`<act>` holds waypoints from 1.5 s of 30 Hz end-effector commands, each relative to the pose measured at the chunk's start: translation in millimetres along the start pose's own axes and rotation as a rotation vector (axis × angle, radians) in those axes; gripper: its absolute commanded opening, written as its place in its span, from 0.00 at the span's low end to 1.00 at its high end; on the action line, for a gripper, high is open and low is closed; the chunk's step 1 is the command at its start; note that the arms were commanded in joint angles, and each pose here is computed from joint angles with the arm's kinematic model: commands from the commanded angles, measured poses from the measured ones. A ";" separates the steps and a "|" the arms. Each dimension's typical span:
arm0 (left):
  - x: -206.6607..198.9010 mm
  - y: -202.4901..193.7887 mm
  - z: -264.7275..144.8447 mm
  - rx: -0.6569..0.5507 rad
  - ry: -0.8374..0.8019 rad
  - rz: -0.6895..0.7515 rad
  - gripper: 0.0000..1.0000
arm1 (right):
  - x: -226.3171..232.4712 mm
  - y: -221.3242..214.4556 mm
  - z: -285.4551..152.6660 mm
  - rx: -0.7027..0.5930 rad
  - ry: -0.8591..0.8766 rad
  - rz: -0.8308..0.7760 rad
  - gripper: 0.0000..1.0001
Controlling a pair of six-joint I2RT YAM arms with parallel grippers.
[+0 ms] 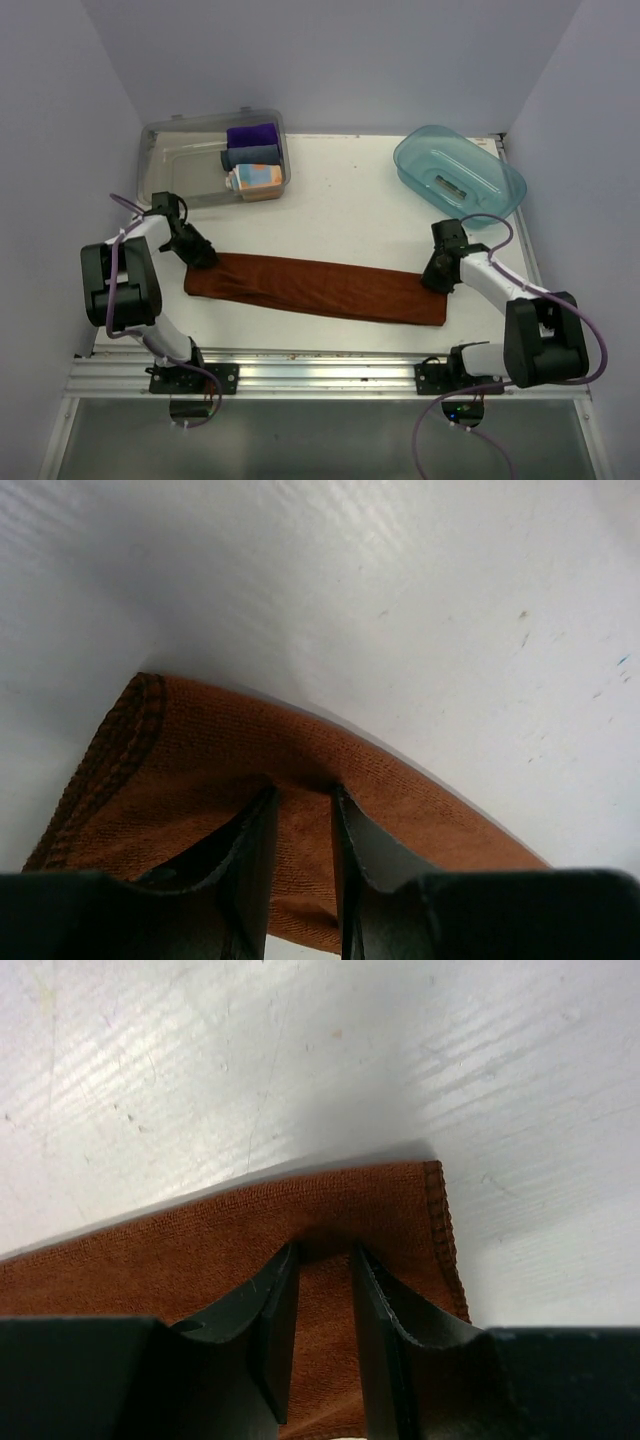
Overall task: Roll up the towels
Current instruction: Fold the towel
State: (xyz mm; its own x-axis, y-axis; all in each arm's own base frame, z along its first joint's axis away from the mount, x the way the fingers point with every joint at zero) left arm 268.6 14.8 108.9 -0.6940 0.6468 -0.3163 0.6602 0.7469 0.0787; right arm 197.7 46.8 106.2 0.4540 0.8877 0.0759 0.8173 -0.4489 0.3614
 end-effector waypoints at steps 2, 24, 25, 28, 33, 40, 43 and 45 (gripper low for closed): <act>-8.3 21.7 1.6 -0.065 -0.008 0.036 0.32 | 3.6 15.4 9.8 -0.044 -0.011 0.002 0.32; 33.6 -34.6 -71.6 -0.178 0.117 -0.046 0.72 | 12.6 19.7 -41.0 -0.093 0.234 -0.021 0.35; 34.5 -34.7 -66.6 -0.169 0.118 -0.050 0.66 | 13.0 21.3 -42.2 -0.097 0.234 -0.026 0.36; 37.5 -35.7 -51.2 -0.140 0.121 -0.063 0.56 | 13.3 23.1 -42.7 -0.100 0.229 -0.035 0.36; 44.2 -37.1 -33.5 -0.108 0.156 -0.072 0.51 | 12.2 22.6 -45.9 -0.111 0.233 -0.032 0.37; 36.8 -27.4 -42.2 -0.154 0.145 -0.061 0.24 | 10.0 21.6 -49.9 -0.124 0.228 -0.023 0.37; 31.7 -23.7 -53.9 -0.187 0.129 -0.043 0.12 | 9.2 21.0 -50.3 -0.124 0.223 -0.019 0.37; 29.5 -21.7 -59.2 -0.201 0.117 -0.033 0.03 | 9.1 20.8 -49.4 -0.123 0.220 -0.018 0.37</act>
State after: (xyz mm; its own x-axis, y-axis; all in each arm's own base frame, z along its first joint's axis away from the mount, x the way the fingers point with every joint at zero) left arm 205.3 20.2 131.8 -0.7690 0.6175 -0.1652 0.5957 0.7860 0.1654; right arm 198.6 51.4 150.2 0.3471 0.9015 0.2585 0.7802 -0.4305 0.4537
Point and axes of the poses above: each gripper's point midway between its finger pads, its own z axis out along the fingers, its own x axis along the line the jaws close on, y = z × x, the point moved 10 cm from there along -z, back along the fingers, and after that the axes turned 2 degrees about -z, right-handed, at the moved point
